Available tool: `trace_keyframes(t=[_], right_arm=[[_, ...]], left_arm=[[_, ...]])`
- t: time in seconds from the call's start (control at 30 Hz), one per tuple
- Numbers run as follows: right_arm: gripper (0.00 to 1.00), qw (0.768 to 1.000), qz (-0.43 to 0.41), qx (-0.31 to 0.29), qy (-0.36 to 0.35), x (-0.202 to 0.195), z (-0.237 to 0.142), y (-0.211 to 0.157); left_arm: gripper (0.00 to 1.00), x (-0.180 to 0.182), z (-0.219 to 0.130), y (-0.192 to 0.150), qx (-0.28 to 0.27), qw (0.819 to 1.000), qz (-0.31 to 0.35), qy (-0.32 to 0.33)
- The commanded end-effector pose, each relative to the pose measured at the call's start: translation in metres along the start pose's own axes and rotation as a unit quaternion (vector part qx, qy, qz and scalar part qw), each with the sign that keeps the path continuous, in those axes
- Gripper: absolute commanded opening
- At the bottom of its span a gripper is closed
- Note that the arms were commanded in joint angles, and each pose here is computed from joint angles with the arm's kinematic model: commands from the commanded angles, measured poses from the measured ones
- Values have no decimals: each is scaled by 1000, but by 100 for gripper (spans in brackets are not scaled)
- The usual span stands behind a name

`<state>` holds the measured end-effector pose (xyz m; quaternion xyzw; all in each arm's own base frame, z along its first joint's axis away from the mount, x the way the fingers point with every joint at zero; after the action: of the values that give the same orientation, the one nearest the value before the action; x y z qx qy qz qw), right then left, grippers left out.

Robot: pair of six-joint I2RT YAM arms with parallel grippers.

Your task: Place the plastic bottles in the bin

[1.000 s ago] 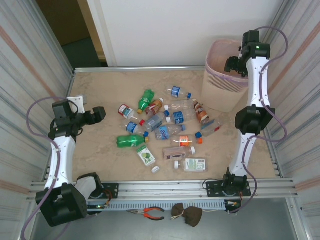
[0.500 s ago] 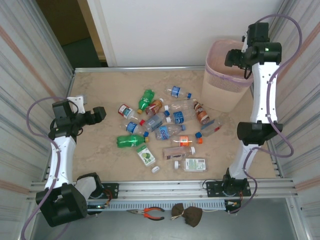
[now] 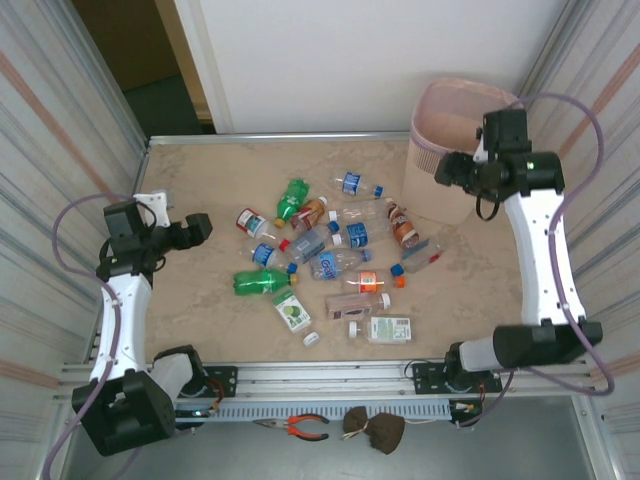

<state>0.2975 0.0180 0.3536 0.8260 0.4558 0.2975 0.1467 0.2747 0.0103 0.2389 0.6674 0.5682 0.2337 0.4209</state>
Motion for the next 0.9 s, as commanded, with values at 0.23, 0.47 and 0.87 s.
trace_keyframes(t=[0.23,0.47,0.87], right_arm=[[76,982,185,-18,-14,-39,23,-66],[76,970,235,-3,-59,-55,59,-102],[76,957,276,58,-75,-58,131,-140]], left_arm=[[91,-6,-3,3,-11,1000,6,-19],[91,-6,-3,3,-10,1000,5,-17],[91,-5,-3,2,-9,1000,4,-16]])
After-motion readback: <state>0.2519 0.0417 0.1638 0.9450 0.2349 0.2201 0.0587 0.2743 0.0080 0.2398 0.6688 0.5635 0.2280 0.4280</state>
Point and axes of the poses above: each hand's point on the last joint's axis, 136 mm out from that joint toward the fingers, its own z axis out along the fingers, its own x axis along the line the jaws close on, y = z × x, the point moved 5 cm from there along -z, back along the fingers, and after that the axes turned 13 degrees about z, right-handed, at the moved point
